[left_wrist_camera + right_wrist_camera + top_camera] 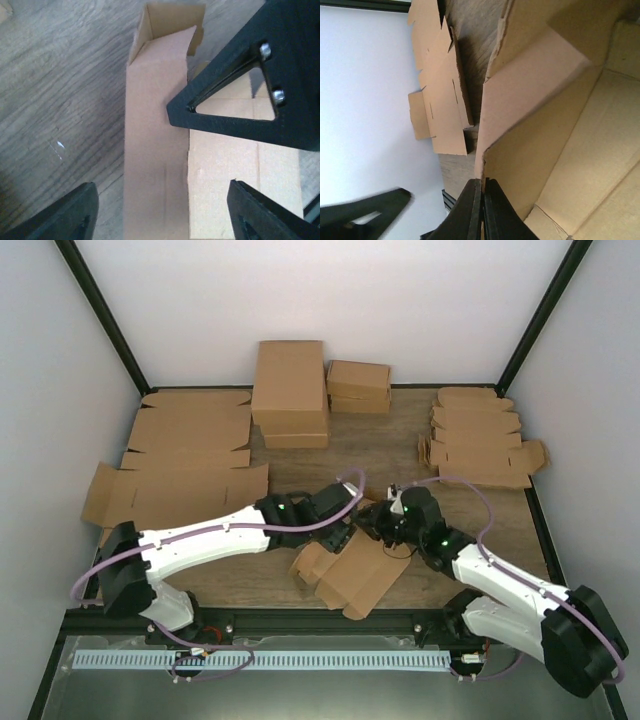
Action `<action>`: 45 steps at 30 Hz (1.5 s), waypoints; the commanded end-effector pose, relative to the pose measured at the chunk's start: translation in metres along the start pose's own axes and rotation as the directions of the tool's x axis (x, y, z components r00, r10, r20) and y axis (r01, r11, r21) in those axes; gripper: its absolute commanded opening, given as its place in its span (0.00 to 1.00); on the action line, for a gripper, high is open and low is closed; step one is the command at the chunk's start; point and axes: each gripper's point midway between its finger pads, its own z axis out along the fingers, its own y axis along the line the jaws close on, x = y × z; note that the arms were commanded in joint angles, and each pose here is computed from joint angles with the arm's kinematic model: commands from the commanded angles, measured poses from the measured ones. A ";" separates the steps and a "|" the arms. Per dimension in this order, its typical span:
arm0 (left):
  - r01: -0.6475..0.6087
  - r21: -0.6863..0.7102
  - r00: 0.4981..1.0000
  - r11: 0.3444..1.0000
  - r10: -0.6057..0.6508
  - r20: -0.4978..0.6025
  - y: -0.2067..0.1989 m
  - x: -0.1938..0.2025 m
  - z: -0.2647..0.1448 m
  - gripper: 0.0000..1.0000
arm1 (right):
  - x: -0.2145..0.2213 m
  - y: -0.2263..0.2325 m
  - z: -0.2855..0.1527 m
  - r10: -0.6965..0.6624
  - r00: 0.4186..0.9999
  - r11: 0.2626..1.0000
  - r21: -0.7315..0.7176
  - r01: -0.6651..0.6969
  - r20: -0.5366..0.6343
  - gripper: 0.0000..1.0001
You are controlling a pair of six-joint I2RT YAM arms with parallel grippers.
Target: Fold the paper box
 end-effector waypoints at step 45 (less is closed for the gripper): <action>0.078 0.308 0.985 0.948 -0.026 -0.171 -0.023 0.029 0.056 0.66 | 0.015 -0.046 -0.008 -0.095 0.995 0.995 -0.024 0.096 0.023 0.04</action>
